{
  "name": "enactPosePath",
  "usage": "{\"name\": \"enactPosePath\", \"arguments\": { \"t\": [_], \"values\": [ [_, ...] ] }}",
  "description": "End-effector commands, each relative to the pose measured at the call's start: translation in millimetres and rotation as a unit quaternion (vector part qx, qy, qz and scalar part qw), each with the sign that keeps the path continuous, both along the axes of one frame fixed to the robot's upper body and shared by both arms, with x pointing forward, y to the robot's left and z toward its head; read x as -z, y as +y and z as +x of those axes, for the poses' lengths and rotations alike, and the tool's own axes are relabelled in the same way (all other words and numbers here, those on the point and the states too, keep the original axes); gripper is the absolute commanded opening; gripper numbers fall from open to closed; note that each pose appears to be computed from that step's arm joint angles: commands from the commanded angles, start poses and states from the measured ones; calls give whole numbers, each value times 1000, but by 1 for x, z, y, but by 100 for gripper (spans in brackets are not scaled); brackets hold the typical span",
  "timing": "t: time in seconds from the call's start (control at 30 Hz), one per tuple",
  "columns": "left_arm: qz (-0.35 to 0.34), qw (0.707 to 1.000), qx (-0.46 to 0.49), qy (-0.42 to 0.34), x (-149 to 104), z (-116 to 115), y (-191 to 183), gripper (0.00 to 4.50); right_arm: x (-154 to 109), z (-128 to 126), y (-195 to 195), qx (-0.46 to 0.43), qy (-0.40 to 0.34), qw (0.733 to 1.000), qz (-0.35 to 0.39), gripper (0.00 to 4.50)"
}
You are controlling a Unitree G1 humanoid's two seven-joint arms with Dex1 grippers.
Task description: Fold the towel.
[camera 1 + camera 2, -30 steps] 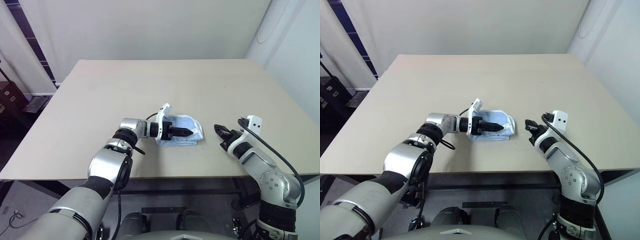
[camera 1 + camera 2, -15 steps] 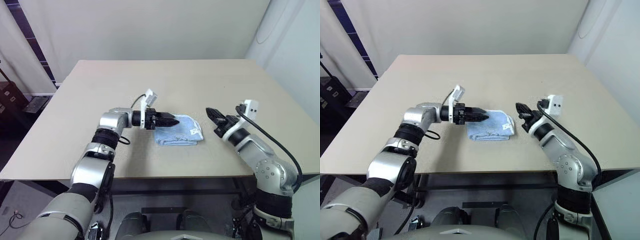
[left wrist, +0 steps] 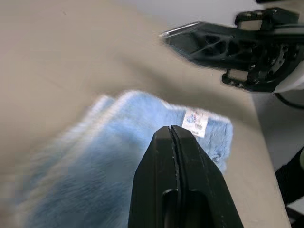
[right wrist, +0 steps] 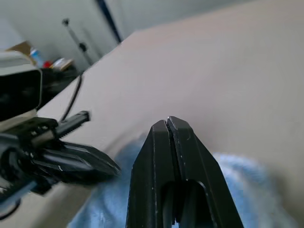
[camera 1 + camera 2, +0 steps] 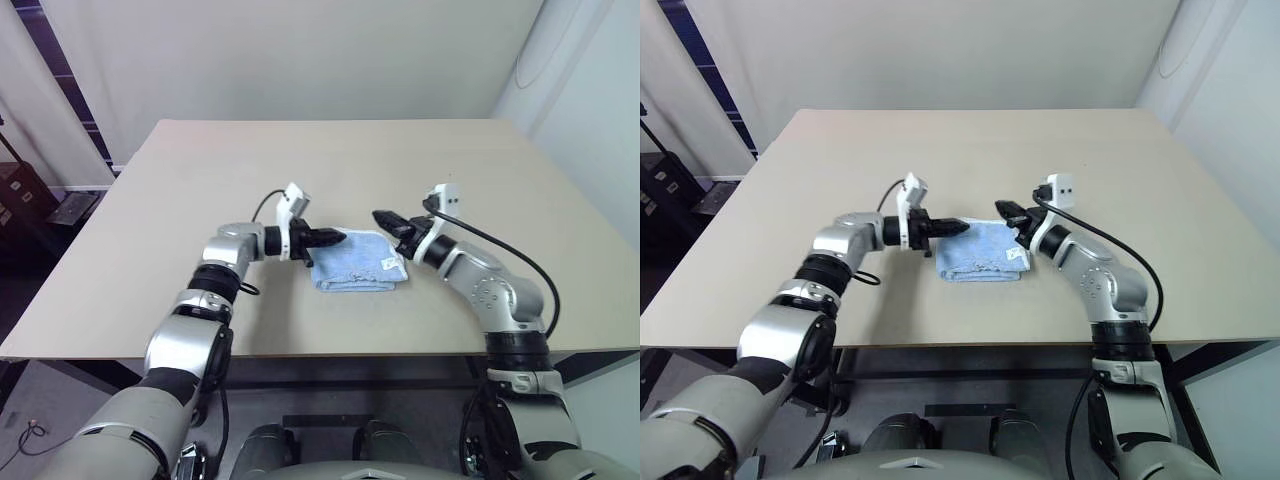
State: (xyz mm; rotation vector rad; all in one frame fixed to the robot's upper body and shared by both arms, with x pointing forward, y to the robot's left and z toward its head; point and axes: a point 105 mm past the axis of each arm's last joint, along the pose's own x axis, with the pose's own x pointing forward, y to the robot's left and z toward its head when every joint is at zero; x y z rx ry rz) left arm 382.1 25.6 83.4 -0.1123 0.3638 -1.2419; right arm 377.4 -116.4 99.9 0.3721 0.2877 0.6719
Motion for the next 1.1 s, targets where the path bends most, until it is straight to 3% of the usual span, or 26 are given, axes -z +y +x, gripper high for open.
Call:
{"name": "enactPosePath", "arguments": {
  "t": [0.03,0.13,0.2,0.33,0.43,0.53,0.73,0.87,1.1],
  "values": [
    [49,999,-23,-9,27,-1,1,4,39,-3,9,-30,42,998,-29,0],
    [72,996,-44,-9,44,-3,2,4,77,-8,8,-27,88,994,-65,0],
    [72,996,-52,-13,46,-3,3,4,87,-11,9,-29,100,992,-69,0],
    [40,998,-53,-10,39,-1,1,4,87,-9,7,-28,87,993,-72,0],
    [6,999,-44,-3,27,0,1,4,69,-2,4,-17,60,996,-57,0],
    [-28,998,-55,-1,13,6,5,0,50,3,0,-14,31,998,-50,90],
    [-74,997,-27,-9,-23,9,23,203,-10,-6,0,-48,-2,999,16,307],
    [-65,998,23,-4,-37,-7,53,350,-2,-6,-26,-19,63,997,-37,448],
    [-19,1000,17,-3,-39,-33,105,350,3,-16,-51,-36,202,977,53,448]
  ]
}}
